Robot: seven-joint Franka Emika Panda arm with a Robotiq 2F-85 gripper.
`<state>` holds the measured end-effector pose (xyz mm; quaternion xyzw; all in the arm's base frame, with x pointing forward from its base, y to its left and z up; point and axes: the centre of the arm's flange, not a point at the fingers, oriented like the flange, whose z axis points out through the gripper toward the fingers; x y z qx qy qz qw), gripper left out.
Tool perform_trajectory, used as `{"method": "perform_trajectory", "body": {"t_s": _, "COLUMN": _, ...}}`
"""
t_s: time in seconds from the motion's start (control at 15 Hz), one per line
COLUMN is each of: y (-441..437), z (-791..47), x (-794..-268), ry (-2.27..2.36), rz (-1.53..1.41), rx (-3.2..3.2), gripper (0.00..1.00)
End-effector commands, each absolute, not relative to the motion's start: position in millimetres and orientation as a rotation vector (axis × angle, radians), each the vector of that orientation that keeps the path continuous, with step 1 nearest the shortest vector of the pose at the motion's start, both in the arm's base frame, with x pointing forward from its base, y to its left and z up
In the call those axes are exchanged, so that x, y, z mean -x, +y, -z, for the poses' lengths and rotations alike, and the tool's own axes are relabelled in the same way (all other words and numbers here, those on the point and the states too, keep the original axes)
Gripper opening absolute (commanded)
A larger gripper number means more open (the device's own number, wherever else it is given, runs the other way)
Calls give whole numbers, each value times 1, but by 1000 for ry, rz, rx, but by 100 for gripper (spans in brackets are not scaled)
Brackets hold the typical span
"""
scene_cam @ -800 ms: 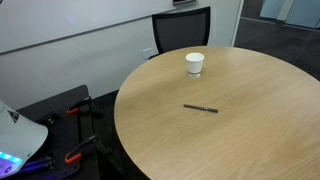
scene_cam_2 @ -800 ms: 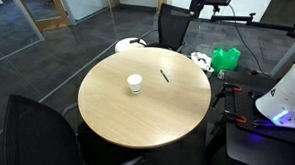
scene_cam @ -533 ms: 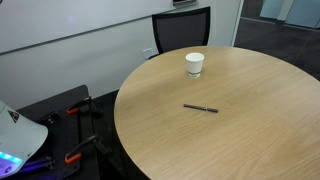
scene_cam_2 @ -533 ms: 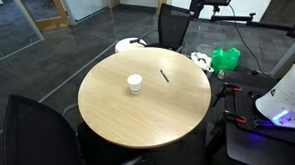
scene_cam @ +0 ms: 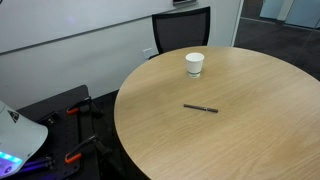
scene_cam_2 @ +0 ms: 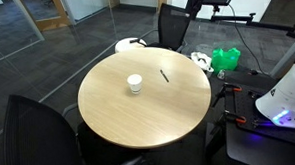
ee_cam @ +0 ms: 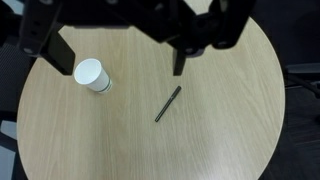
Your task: Pick up the pen from the table and put it in the white cup
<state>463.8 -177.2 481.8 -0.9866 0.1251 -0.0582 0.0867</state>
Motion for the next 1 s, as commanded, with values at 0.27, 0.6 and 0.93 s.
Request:
{"method": "perform_trajectory", "body": {"t_s": 0.27, "y": -144, "z": -411, "x": -499, "ry": 675, "rz": 257, "rx": 2916, "gripper": 100}}
{"method": "perform_trajectory", "body": {"t_s": 0.6, "y": -133, "z": -362, "x": -527, "ry": 922, "rz": 376, "rx": 2861, "gripper": 100}}
{"method": "perform_trajectory", "body": {"t_s": 0.93, "y": -131, "z": -333, "x": -531, "ry": 1011, "rz": 358, "rx": 2851, "gripper": 100}}
